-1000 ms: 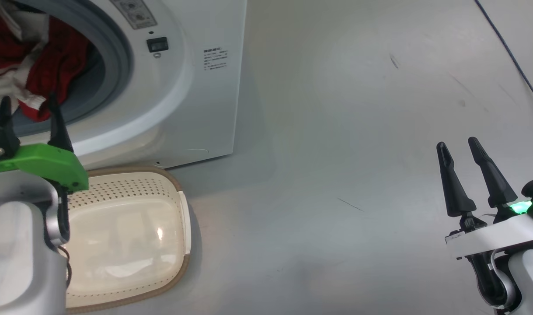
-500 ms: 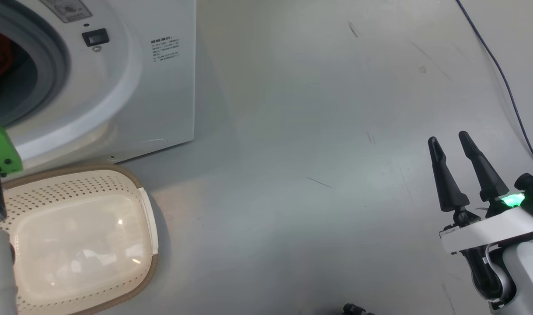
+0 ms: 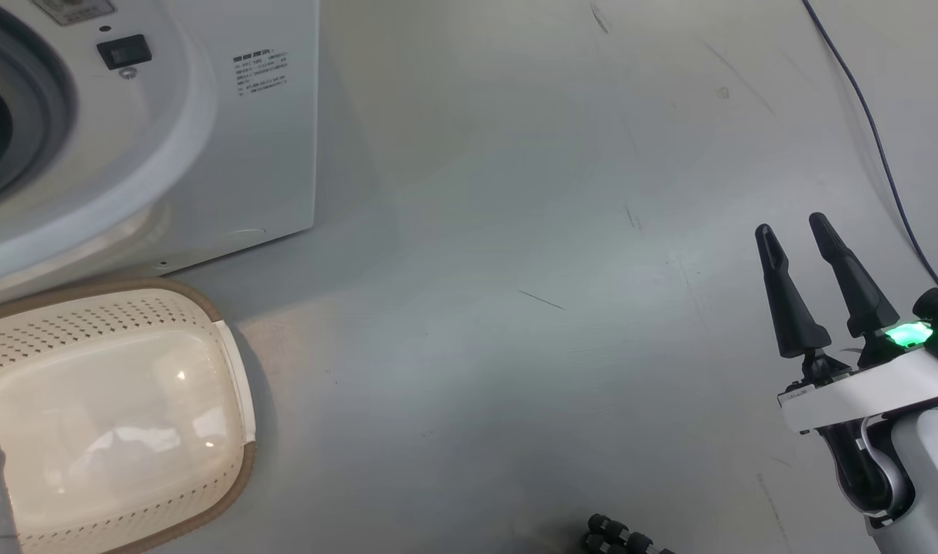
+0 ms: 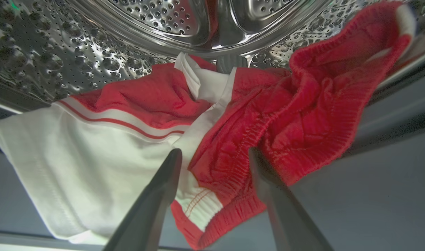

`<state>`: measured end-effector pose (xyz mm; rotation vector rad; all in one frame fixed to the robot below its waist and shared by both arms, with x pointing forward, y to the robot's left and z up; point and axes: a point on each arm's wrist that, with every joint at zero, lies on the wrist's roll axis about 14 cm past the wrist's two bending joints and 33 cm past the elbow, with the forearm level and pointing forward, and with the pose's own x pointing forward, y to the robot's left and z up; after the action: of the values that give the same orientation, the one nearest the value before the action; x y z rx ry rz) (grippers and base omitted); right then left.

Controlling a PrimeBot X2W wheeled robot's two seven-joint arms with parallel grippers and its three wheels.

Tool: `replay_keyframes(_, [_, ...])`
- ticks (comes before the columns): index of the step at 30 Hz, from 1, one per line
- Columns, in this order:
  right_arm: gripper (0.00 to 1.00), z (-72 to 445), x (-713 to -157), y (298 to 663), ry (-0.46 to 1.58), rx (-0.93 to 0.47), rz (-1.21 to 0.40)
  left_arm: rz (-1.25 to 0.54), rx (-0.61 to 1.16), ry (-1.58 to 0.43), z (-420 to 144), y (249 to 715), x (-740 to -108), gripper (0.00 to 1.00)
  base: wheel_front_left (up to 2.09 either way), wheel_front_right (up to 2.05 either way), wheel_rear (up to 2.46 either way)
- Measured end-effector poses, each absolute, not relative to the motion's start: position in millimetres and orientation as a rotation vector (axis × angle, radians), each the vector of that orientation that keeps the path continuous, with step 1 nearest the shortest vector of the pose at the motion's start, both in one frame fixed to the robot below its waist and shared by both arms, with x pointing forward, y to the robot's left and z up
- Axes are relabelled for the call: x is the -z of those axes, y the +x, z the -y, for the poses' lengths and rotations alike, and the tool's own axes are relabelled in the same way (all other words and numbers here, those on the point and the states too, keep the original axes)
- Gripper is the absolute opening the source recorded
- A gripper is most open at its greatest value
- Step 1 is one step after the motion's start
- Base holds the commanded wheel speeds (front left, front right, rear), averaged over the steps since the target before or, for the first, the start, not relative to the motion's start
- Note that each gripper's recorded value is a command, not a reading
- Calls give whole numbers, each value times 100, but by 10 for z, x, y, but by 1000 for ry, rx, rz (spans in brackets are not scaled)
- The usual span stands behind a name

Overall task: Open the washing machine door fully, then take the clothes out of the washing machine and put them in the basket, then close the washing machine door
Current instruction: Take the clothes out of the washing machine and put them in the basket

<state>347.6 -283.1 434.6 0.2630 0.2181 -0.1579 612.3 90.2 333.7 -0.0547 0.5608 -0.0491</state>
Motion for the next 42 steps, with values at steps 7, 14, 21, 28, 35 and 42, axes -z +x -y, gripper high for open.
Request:
replay_keyframes(7, [100, 2862, -4317, 3525, 260, 163, -226, -621, 24, -75, -914, 6154, -3154, 100, 0, 0, 0])
replay_keyframes(14, [100, 2891, -4290, 3555, 258, 171, -233, -643, 22, -66, -878, 6194, -3054, 100, 0, 0, 0])
replay_keyframes(21, [100, 2891, -4278, 3575, 255, 168, -236, -668, 32, -80, -780, 6206, -3003, 100, 0, 0, 0])
replay_keyframes(28, [100, 2891, -4300, 3628, 250, 160, -227, -683, 43, -78, -715, 6211, -2971, 0, 0, 0, 0])
replay_keyframes(35, [100, 2896, -4317, 3646, 250, 159, -220, -662, 64, -72, -640, 6219, -2997, 0, 0, 0, 0])
replay_keyframes(42, [100, 2878, -4380, 3669, 253, 148, -195, -620, 115, -52, -594, 6193, -3107, 0, 0, 0, 0])
